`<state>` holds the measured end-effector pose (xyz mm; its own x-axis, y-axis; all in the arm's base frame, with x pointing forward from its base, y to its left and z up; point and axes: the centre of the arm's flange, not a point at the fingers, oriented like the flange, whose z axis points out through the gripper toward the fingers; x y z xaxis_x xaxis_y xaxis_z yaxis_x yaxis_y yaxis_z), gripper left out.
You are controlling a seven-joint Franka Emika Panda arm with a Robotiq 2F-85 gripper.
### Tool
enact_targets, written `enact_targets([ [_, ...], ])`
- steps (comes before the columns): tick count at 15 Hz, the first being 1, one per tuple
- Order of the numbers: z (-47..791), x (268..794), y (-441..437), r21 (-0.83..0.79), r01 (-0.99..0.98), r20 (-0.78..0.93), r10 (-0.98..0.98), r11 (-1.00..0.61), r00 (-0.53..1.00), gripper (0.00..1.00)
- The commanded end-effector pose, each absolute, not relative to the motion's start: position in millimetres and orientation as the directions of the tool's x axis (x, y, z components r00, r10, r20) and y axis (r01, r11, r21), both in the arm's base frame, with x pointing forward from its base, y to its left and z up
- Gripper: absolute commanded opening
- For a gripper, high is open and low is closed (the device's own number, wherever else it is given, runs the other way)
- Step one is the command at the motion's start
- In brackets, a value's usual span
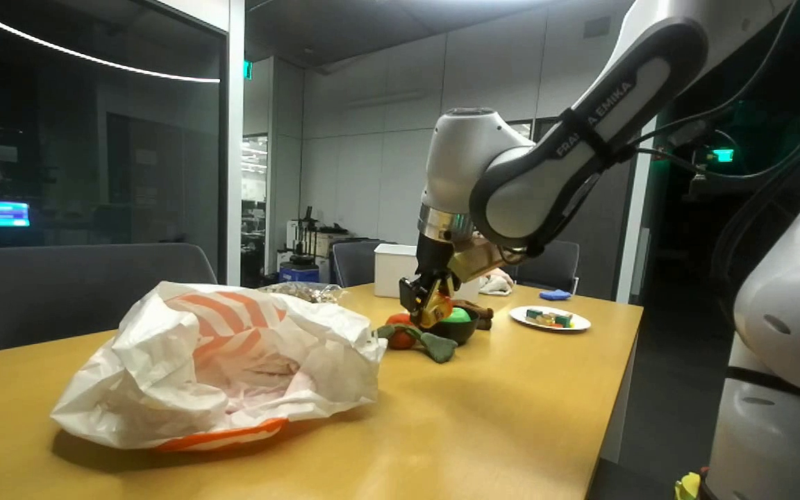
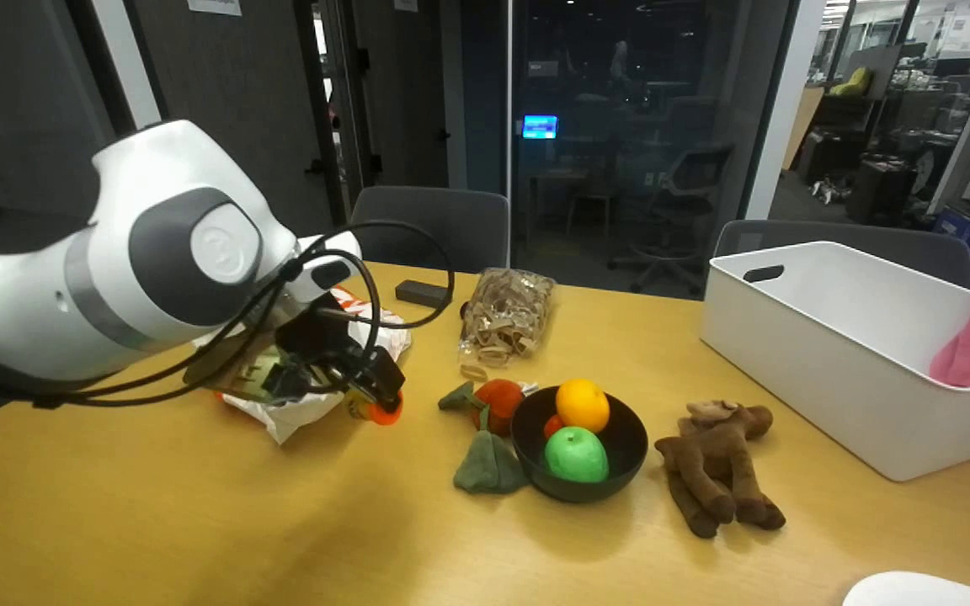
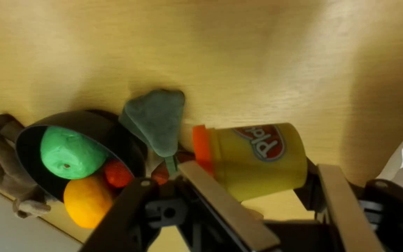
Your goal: Remove the orange from the plastic and put it in the black bowl then remove the yellow container from the plastic and put it on the table.
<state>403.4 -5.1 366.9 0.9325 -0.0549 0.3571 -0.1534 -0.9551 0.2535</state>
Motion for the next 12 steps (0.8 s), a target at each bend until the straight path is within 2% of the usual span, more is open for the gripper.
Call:
enact_targets([
  [1, 318.5, 429.3, -6.9, 0.142, -0.197, 0.489, -0.104, -0.97, 0.866, 0.33],
  [8, 271.6, 445.0, -11.1, -0.029, -0.195, 0.49, -0.184, -0.98, 0.852, 0.33],
  [9, 270.5, 448.0, -9.5, -0.035, -0.187, 0.491, -0.18, -0.982, 0.853, 0.83],
  [10, 270.6, 450.2, -8.4, -0.043, -0.18, 0.486, -0.178, -0.983, 0.856, 0.84],
  [12, 279.9, 453.6, 2.3, -0.046, -0.157, 0.456, -0.161, -0.986, 0.875, 0.99],
])
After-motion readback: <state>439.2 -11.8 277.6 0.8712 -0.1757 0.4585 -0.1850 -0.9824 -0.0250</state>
